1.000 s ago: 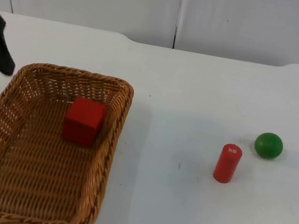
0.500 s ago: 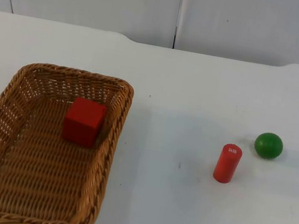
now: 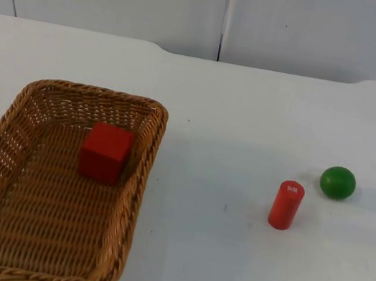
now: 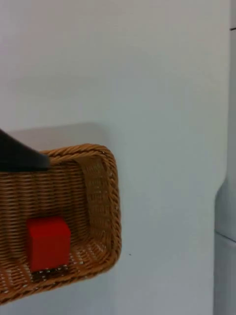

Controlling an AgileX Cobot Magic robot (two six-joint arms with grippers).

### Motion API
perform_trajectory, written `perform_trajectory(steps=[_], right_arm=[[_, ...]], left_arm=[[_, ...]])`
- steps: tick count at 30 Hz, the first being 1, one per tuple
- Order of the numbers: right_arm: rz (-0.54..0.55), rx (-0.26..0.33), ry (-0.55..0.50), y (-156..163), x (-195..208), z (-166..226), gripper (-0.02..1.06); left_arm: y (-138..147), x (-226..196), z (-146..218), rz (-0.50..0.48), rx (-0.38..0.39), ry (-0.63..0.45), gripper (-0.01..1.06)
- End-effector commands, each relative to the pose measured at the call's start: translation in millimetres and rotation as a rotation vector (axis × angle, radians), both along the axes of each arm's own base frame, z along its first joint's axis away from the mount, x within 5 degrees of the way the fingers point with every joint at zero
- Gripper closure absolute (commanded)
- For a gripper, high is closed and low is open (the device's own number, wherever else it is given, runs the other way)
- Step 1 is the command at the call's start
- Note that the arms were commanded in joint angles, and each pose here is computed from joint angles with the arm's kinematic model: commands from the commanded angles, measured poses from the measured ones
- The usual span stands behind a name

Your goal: Pick up the basket with the left hand and place the object to the left of the red cylinder into the basket with the right hand.

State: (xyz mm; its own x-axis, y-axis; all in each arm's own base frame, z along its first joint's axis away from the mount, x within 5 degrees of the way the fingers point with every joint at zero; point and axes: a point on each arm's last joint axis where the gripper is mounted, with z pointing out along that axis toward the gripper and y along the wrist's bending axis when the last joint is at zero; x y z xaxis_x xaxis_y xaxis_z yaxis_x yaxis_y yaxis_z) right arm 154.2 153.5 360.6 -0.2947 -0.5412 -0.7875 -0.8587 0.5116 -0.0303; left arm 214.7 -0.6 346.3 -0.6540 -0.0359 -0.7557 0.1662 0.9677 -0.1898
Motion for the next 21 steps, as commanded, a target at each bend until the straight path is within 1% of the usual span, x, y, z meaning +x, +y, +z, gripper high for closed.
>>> perform_trajectory(steps=[1, 2, 6, 15, 21], right_arm=[[-0.012, 0.016, -0.011, -1.1, 0.6, 1.7, -0.01], [-0.012, 0.016, -0.011, -1.1, 0.6, 1.7, -0.01], [-0.015, 0.020, -0.016, -1.0, 1.0, 2.2, -0.01], [-0.039, 0.051, -0.039, -0.3, 3.7, 5.1, -0.01], [-0.044, 0.054, -0.041, -0.3, 4.3, 3.7, -0.01]], left_arm=[[-8.4, -11.5, 10.4, -0.026, -0.018, -0.042, 0.22], [-8.4, -11.5, 10.4, -0.026, -0.018, -0.042, 0.22], [-22.5, -31.7, 24.7, -0.092, -0.008, -0.111, 0.22], [-27.3, -60.3, 40.7, -0.120, 0.001, -0.195, 0.22], [-32.6, -82.6, 50.4, -0.158, 0.006, -0.256, 0.22]])
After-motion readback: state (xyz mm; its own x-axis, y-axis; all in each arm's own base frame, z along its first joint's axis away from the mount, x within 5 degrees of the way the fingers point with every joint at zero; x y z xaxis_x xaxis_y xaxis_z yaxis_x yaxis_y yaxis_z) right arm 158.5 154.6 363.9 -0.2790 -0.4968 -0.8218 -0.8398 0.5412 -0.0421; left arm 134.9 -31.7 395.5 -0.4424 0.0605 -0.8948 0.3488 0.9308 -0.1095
